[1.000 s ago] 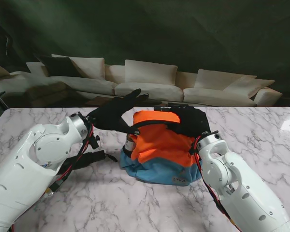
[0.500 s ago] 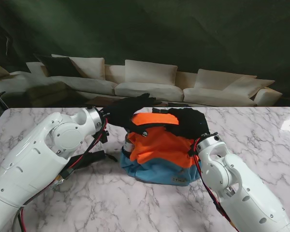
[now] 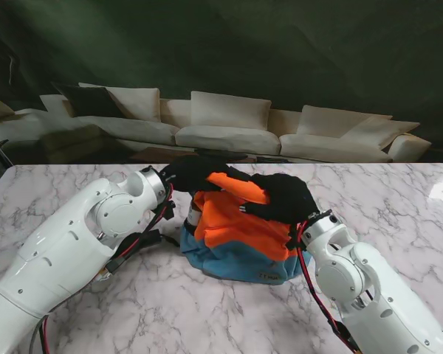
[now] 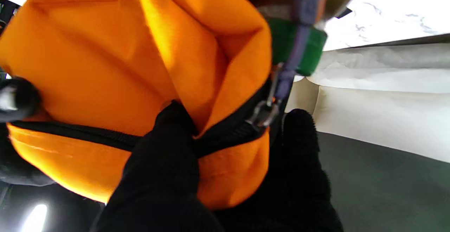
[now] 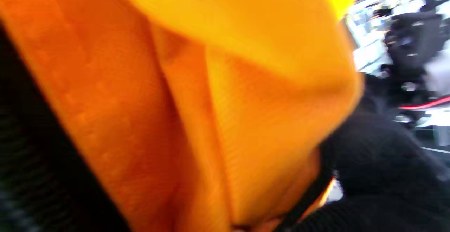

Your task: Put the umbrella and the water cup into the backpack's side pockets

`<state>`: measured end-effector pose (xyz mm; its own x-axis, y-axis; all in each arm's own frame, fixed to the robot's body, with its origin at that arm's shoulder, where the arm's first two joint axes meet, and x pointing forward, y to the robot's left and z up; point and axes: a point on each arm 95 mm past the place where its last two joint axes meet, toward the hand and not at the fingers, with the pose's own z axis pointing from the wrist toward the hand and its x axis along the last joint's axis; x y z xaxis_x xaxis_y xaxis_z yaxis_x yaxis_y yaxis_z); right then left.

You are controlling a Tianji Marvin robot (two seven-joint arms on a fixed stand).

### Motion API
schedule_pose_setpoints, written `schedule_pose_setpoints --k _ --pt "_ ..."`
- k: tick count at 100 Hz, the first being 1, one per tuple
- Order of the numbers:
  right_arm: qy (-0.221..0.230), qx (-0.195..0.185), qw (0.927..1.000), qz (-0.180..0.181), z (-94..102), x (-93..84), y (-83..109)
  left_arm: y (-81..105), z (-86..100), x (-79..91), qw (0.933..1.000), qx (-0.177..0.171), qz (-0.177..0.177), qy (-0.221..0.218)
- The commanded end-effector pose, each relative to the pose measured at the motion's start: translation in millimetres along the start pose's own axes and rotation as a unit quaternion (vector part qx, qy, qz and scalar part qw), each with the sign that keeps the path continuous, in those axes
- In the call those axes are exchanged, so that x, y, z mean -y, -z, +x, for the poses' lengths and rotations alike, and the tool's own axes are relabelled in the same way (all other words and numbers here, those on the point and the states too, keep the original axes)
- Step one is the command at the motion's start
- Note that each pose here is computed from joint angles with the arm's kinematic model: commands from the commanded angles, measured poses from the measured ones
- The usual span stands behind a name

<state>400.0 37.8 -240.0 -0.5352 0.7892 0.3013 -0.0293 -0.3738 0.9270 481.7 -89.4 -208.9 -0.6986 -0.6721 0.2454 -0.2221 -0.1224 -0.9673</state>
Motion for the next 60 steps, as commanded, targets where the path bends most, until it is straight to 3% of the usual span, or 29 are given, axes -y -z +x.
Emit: schedule_pose_setpoints --k 1,17,32,48,60 --pt "-0.007 -0.028 0.9994 0.021 4.7 5.4 10.3 -1.4 -2.1 -0.9 0.9997 0.009 -0.008 0.021" --pt "-0.033 -0.076 0.9965 0.011 10.3 -7.1 25.1 -0.8 -0.4 1.3 0.9996 0.005 0.008 0.027" --pt "-0.006 -0.095 0.9953 -0.015 4.5 -23.7 37.7 5.6 2.0 1.3 0.9990 -0.005 0.022 0.038" --pt "0.015 -0.077 0.9954 -0.054 -12.9 -39.0 53.9 15.5 4.7 2.7 0.9983 -0.020 0.034 0.044" --pt "-0.014 -0.046 0.9963 -0.071 -25.4 -43.5 67.7 18.8 3.3 4.1 0.9981 -0.022 0.038 0.042"
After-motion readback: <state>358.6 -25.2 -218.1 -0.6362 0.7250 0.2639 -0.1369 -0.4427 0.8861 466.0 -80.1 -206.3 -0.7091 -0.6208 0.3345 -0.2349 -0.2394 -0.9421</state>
